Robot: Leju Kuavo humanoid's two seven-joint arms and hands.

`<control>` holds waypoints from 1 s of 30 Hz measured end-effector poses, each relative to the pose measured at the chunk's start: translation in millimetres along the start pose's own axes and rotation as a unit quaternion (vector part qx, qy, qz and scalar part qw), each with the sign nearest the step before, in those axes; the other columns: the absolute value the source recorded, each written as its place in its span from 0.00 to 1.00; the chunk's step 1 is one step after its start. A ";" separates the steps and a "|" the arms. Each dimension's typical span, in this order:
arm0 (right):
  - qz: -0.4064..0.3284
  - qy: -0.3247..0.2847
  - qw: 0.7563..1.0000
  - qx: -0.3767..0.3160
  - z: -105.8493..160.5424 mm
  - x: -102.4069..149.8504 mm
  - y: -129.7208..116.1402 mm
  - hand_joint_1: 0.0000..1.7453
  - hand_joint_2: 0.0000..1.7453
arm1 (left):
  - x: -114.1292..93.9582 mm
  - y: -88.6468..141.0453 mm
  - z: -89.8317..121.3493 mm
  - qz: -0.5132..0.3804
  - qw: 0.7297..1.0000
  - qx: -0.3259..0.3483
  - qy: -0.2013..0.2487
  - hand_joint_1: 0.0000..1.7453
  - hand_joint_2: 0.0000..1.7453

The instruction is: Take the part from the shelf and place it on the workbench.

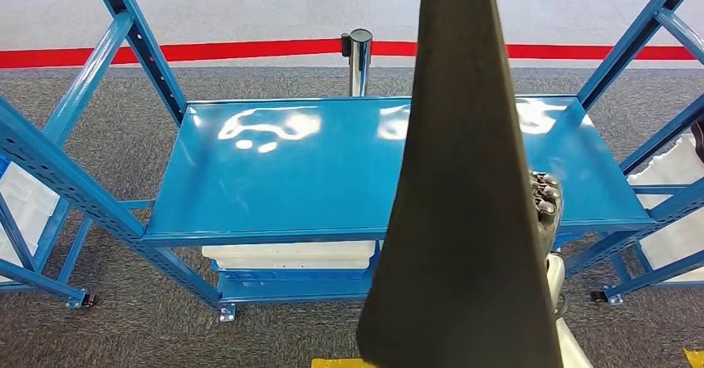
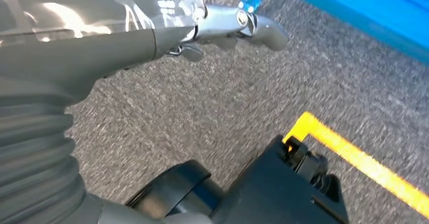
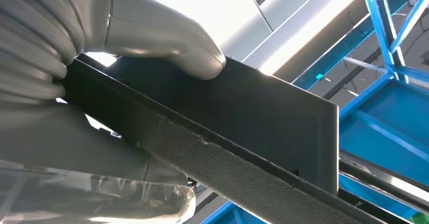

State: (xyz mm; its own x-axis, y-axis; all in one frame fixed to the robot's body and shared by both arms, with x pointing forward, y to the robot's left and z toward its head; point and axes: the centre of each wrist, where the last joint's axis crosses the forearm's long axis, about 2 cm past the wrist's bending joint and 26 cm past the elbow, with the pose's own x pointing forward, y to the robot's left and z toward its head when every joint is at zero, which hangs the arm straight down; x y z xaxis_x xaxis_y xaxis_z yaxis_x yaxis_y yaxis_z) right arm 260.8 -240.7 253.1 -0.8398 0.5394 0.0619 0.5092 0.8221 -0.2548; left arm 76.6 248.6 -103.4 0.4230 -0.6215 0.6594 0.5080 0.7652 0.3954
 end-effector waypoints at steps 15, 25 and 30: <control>-0.006 0.003 1.000 -0.007 -9.8 5.5 8.9 0.96 1.00 | 4.7 3.3 -4.9 0.000 0.999 -0.010 0.049 0.00 1.00; -0.017 0.024 0.999 -0.027 -7.1 8.8 7.1 0.96 1.00 | 4.5 3.8 -5.0 -0.003 0.998 -0.009 0.065 0.00 1.00; -0.017 0.031 0.999 -0.025 -1.8 9.5 5.6 0.96 1.00 | 3.7 5.1 -5.0 -0.007 0.997 -0.009 0.072 0.00 1.00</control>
State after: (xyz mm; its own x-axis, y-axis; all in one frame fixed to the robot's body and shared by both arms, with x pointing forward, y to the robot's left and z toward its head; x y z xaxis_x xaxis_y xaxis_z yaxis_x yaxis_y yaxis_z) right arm 255.9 -230.7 254.0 -0.8445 0.5196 0.1302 0.4904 0.8477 -0.2023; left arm 84.4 249.4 -102.2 0.5183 -0.6513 0.5542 0.5277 0.7536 0.3921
